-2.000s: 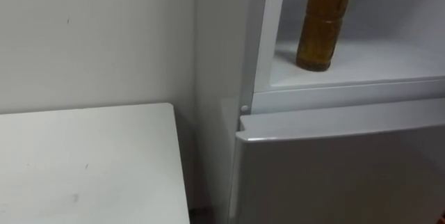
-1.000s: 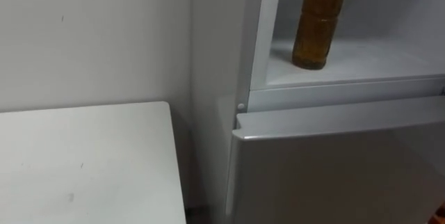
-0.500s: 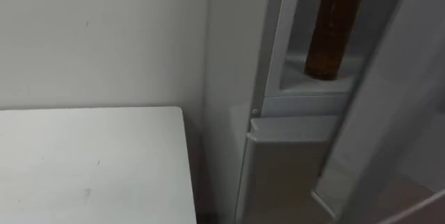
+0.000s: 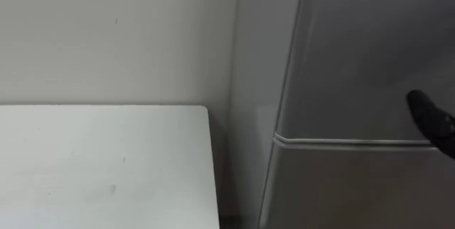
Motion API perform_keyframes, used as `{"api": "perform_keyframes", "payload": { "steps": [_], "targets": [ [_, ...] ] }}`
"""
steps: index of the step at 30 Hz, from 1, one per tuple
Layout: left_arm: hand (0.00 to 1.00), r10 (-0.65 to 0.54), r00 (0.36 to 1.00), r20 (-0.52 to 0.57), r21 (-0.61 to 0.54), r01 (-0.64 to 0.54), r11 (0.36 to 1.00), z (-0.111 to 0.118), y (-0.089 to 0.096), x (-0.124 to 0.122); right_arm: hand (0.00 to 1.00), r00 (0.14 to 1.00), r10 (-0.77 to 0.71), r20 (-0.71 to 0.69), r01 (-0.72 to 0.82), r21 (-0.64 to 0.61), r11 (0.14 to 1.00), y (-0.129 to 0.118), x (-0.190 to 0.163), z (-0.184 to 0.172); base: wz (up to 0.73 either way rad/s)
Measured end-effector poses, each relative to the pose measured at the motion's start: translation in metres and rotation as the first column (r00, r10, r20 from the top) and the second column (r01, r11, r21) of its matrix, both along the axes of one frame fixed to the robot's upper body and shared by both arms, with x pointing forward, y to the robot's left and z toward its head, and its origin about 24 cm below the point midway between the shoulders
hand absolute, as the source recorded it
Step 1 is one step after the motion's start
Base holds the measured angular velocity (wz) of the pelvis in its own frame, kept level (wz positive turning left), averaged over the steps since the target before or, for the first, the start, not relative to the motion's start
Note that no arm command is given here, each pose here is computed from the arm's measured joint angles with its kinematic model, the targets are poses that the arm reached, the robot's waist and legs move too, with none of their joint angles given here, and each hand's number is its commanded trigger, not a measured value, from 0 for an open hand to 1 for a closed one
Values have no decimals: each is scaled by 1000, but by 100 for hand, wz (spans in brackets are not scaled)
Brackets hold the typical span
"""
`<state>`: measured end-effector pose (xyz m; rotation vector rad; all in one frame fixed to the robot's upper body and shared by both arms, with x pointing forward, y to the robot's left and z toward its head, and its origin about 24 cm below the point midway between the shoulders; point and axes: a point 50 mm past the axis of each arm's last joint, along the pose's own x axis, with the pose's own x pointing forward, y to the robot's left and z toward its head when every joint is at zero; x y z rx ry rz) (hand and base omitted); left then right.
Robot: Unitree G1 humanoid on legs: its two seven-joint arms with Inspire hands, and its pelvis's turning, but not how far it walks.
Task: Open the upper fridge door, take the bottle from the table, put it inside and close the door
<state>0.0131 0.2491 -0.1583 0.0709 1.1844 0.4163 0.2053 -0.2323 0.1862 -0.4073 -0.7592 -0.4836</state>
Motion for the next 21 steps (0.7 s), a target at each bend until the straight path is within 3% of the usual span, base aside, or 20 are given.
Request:
{"api": "perform_keyframes", "payload": {
  "steps": [21],
  "targets": [
    [0, -51, 999, -9, 4, 51, 999, 1, 2, 2, 0, 998, 37, -52, -37, -12, 999, 8, 11, -14, 0]
  ]
}}
